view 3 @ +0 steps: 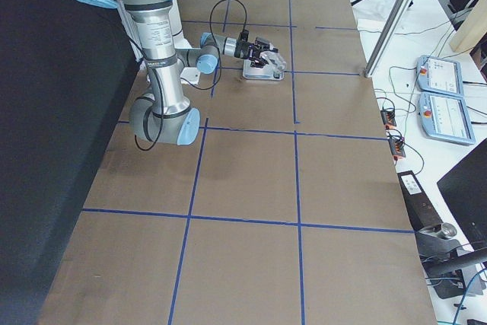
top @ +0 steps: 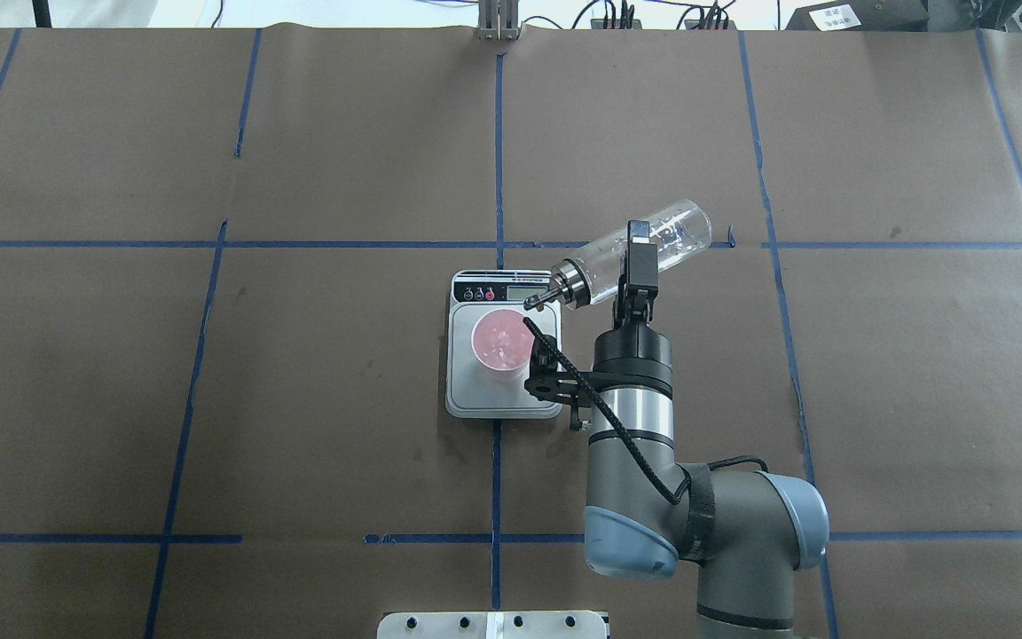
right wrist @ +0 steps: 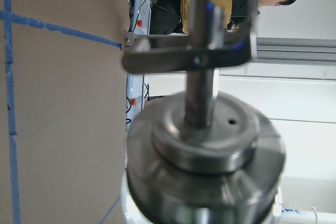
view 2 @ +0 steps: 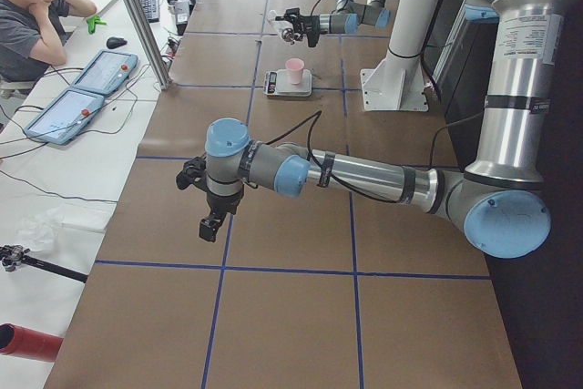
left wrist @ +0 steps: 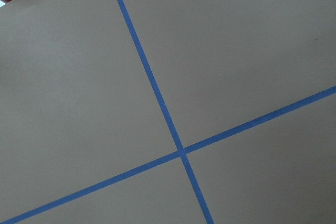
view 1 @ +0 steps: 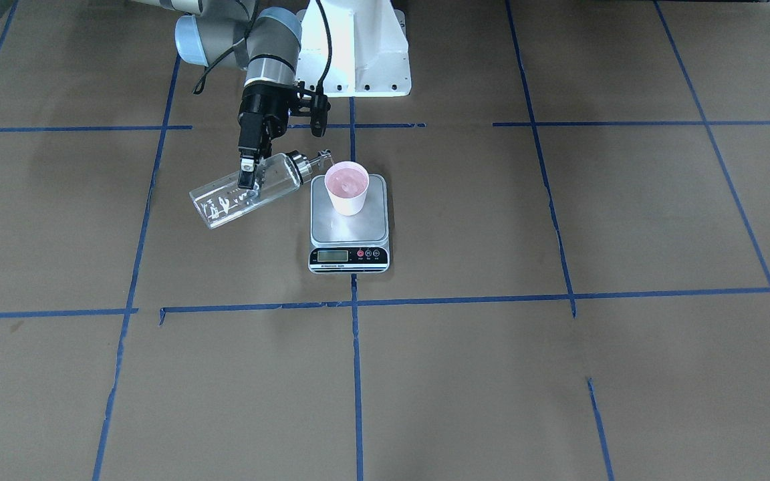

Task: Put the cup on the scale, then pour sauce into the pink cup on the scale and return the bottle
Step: 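Turn the dispenser upright and move it back with the right gripper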

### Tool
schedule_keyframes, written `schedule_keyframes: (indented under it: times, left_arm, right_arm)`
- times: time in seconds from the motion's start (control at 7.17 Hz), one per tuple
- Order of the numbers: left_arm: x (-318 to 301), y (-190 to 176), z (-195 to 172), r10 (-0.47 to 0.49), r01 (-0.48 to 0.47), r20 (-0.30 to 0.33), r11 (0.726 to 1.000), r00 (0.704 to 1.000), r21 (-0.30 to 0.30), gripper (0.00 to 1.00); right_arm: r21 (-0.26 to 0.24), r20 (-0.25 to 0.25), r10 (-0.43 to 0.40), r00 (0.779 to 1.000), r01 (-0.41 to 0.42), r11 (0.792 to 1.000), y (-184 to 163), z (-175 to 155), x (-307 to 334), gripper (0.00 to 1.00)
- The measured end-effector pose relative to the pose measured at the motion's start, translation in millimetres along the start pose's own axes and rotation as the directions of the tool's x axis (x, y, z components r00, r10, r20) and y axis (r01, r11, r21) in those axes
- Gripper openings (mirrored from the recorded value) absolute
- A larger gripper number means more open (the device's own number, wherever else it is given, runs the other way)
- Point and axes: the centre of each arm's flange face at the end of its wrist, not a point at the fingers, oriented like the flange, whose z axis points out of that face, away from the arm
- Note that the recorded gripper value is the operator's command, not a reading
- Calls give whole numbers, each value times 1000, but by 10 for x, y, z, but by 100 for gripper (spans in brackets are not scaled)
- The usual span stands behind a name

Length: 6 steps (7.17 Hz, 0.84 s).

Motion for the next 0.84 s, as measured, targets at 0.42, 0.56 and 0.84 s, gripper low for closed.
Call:
schedule_keyframes:
  times: [0.42, 0.56, 0.84]
  left_arm:
    - [2, -13, -28, 0, 0, 2, 1000, 1000, 5, 100]
    - [-1, -27, -45, 0, 0, 3, 1000, 1000, 9, 100]
    - [1, -62, -72, 1, -1, 4, 1000, 1000, 14, 100]
  right_arm:
    - [3, 116, 277, 954, -279, 960, -40, -85, 318, 0]
    - [-29, 172, 463, 869, -465, 885, -35, -108, 455, 0]
    - [-117, 232, 698, 677, -693, 711, 42, -87, 655, 0]
